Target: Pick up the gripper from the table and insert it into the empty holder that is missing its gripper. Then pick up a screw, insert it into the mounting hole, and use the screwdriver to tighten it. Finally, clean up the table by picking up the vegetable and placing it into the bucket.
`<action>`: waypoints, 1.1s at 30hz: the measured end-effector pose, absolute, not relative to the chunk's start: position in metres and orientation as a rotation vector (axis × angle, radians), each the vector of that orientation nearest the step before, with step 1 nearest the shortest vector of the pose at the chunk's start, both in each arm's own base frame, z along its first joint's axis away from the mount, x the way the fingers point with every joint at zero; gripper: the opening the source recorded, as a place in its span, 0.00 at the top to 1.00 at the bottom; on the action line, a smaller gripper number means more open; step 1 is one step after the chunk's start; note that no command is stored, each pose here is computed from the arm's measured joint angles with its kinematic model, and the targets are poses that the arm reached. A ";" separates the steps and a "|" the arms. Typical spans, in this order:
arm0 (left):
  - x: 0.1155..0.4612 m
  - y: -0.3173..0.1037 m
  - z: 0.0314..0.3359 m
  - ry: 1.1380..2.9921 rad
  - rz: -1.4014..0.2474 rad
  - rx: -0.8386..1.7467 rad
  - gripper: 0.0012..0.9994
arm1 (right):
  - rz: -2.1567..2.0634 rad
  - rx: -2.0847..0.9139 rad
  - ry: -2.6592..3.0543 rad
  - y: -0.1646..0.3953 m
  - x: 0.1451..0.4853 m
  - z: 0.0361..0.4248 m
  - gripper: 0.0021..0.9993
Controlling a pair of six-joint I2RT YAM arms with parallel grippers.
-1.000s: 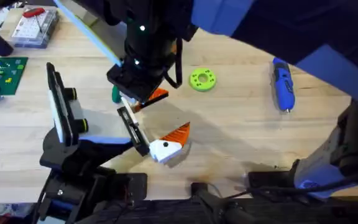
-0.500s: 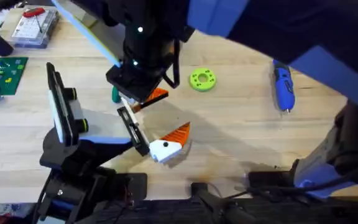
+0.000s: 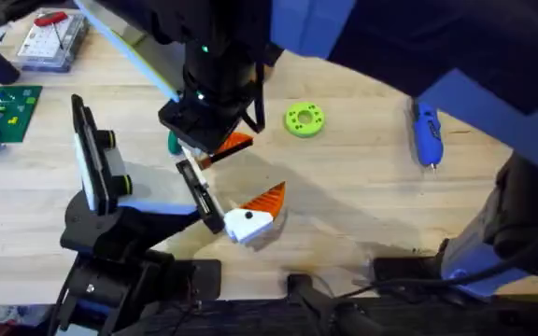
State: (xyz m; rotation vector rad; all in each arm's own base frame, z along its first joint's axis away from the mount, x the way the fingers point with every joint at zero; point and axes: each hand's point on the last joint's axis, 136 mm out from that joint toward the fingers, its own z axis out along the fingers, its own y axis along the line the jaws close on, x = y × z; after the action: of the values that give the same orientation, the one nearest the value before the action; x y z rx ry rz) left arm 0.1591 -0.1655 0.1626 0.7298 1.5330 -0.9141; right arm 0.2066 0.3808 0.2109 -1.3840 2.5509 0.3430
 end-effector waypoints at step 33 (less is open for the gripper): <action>0.160 -0.165 0.163 1.533 -0.910 0.727 0.01 | 0.250 -1.342 2.541 0.356 0.215 0.228 0.00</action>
State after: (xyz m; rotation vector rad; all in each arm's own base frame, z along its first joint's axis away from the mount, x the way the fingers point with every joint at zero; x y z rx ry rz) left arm 0.1597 -0.1650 0.1628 0.7269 1.5326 -0.9100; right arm 0.2149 0.3559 0.2281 -1.3419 2.5409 0.2498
